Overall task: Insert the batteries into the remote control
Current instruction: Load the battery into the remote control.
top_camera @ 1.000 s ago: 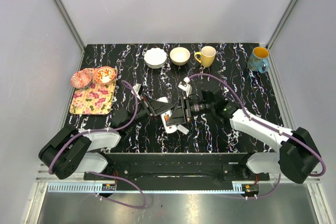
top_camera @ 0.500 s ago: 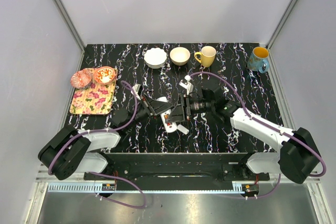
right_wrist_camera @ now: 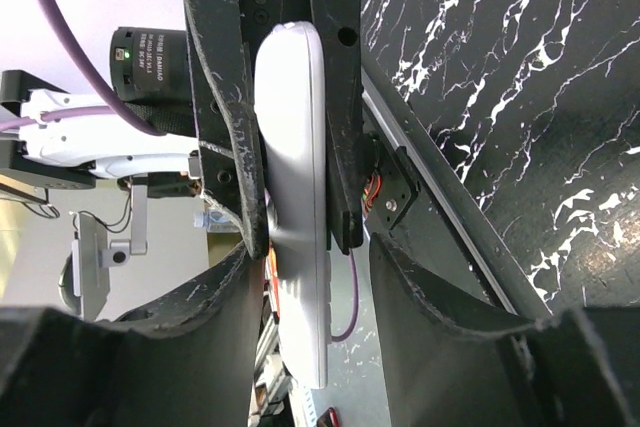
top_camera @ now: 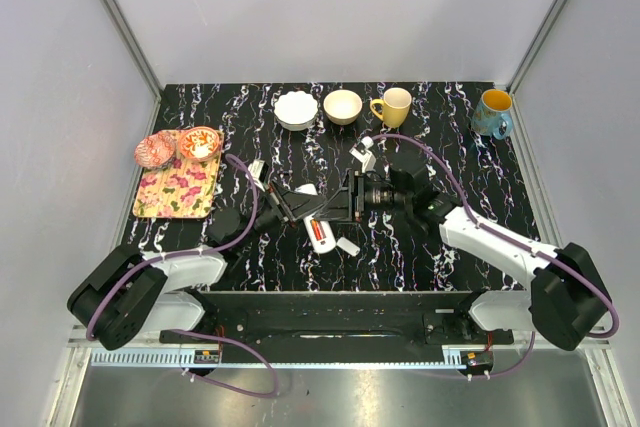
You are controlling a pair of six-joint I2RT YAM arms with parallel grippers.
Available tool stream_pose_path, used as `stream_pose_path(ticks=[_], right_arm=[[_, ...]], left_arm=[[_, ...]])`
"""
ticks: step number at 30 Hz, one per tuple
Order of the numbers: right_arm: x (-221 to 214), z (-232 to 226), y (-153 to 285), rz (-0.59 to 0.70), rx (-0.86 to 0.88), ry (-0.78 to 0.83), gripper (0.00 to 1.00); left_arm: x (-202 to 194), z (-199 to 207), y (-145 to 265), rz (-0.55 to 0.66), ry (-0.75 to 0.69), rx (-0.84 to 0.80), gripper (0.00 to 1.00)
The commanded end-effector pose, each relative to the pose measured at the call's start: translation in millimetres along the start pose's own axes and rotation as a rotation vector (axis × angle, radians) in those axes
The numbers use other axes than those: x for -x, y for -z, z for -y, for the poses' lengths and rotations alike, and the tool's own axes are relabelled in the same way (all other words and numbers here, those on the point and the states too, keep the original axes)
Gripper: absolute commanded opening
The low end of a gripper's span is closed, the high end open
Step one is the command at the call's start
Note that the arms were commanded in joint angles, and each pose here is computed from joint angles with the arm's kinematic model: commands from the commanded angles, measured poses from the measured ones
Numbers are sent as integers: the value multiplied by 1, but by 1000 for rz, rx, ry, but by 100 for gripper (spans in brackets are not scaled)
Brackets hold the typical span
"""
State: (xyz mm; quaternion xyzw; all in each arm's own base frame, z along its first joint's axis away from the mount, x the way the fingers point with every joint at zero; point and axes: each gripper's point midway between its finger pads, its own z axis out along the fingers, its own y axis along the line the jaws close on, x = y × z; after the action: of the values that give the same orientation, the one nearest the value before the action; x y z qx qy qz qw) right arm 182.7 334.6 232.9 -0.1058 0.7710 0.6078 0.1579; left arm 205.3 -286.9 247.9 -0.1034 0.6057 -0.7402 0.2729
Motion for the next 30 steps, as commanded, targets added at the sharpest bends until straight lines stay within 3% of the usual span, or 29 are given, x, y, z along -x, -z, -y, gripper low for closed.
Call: stream_pose_path(ticks=[1,15,30], right_arm=[[14,-10,-2,53,53,-6,52],[6,9,-5,15,-16,-31,44],[-11,30,-14,-42,-126,-9,44]], left_arm=[[4,18,3,28,-44,-67,0],[12,31,0,66,-81,-99,0],[18,43,-8,82,-86,-123,0]])
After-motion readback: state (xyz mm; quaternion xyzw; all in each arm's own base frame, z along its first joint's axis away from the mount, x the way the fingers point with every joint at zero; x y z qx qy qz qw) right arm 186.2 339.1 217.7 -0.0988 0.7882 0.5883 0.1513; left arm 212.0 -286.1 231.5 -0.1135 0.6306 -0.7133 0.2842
